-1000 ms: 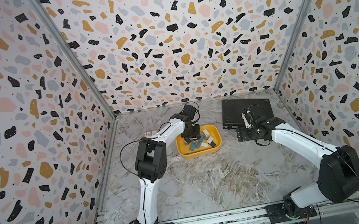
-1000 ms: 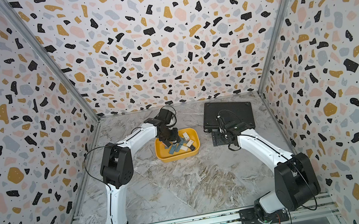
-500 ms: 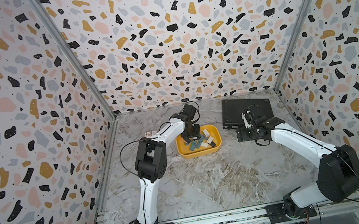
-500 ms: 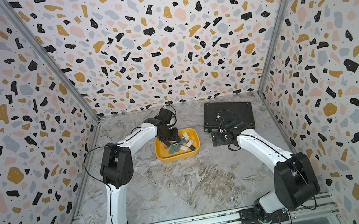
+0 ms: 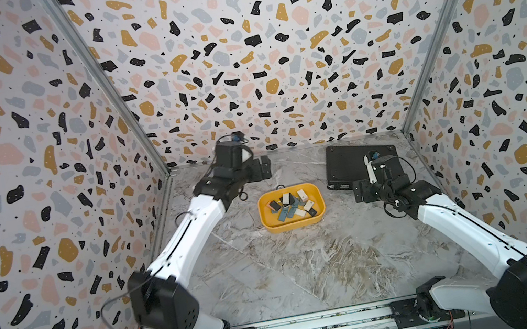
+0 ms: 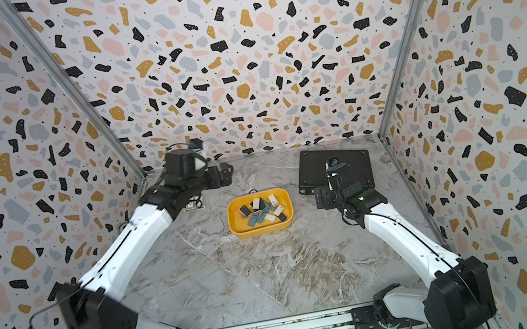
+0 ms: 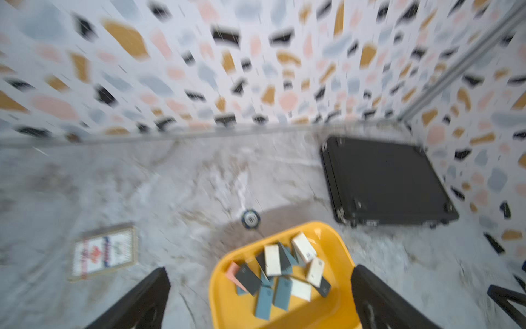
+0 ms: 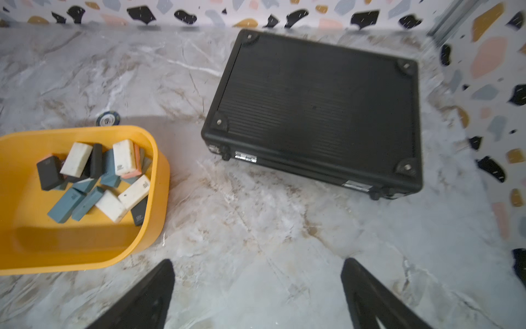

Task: Put the eraser in the storage box
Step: Place the eraser in the storage box.

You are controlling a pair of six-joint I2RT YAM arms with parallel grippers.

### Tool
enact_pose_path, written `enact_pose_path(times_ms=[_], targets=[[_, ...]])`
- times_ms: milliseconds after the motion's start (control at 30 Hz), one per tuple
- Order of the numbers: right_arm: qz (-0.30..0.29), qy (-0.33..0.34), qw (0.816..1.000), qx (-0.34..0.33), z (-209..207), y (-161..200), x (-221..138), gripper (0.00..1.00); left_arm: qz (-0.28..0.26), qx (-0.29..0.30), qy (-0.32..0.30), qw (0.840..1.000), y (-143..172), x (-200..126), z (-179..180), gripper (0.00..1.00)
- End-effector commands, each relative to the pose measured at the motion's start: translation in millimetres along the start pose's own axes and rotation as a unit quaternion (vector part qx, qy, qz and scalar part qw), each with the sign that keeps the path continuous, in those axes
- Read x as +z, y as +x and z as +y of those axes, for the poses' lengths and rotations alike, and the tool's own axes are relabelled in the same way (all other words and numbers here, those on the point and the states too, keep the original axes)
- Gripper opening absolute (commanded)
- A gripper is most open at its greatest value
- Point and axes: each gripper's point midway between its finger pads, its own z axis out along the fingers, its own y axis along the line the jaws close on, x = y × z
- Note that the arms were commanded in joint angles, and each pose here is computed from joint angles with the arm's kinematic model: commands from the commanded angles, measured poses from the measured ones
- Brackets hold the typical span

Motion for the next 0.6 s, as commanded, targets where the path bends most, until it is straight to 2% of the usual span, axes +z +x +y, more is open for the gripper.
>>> enact_pose_path(times_ms=[0,133,300,400,567], targets=[[-0.039,0.079,0.996,-0.017,-29.5,-10.5,-5.9,0.96,-0.055,0.026,-0.054,0.997,6.2,-22.1,36.9,0.99],[-0.082,0.156,0.984,-0.021,-61.0,-7.2,-4.9,0.99,-0.081,0.013,-0.103,0.991,39.3,-41.3,76.5,0.99],[-0.118,0.209,0.971,-0.019,-87.0,1.6,10.3,1.0,-0.095,0.002,-0.174,0.98,74.6,-52.1,115.6,0.99],[-0.106,0.235,0.966,0.001,-110.2,17.5,30.6,1.0,-0.1,-0.001,-0.186,0.977,90.0,-56.9,124.6,0.99],[-0.093,0.288,0.953,-0.024,-131.2,39.6,62.9,1.0,-0.088,-0.005,-0.174,0.981,114.2,-46.6,127.0,0.99]])
